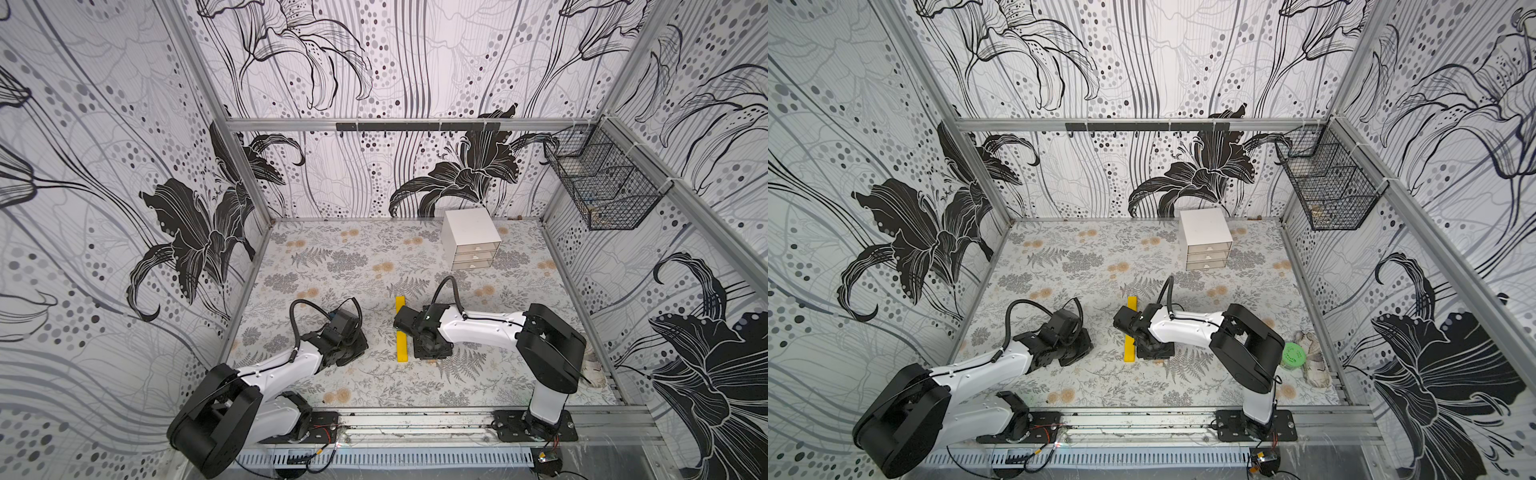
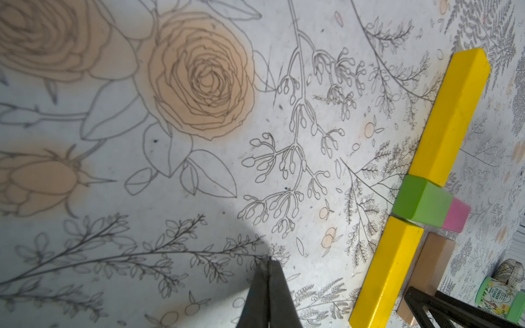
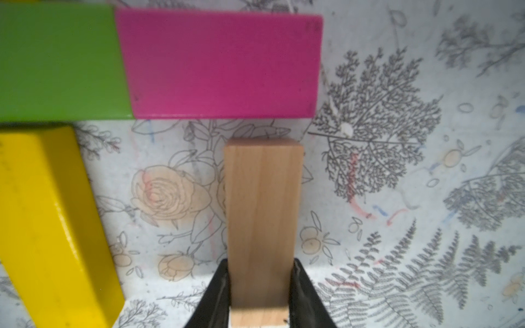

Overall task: Assemble the letter h with building blocks
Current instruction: Assemble the building block at the center of the board.

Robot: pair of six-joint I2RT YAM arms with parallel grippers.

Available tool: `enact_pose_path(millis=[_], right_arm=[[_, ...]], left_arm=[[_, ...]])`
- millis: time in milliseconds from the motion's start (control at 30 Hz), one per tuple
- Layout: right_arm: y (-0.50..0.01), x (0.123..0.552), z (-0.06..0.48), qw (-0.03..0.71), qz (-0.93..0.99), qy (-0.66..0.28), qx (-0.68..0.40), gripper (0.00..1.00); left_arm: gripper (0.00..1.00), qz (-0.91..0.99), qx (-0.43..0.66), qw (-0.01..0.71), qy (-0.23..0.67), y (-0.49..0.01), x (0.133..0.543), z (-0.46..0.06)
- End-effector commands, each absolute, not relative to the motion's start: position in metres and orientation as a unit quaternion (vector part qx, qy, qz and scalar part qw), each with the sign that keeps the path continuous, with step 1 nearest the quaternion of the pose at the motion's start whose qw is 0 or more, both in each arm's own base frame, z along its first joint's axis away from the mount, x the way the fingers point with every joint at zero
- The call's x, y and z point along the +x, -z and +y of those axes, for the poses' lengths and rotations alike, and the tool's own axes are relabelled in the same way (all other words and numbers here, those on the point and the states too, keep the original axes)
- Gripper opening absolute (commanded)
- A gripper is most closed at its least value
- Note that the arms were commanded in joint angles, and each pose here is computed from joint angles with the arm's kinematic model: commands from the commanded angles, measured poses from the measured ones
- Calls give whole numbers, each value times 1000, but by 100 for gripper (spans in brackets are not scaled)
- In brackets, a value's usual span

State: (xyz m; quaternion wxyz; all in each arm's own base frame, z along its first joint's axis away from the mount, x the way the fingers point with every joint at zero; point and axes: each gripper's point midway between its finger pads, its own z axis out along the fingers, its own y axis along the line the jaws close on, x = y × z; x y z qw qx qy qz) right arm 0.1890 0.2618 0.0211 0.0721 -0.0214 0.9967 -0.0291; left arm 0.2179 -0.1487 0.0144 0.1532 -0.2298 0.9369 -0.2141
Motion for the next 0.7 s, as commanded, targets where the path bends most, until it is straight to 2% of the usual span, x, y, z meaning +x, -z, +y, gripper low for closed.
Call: enact_pose_path(millis=[0,667], right_arm=[[-23,187,250,69,996,51,-20,17],[-19,191,254,68,996,54,-27,18]], left_arm=[[6,936,-231,158,212,-13,219,-148],[6,937,-231,157,209,-11,217,-146]])
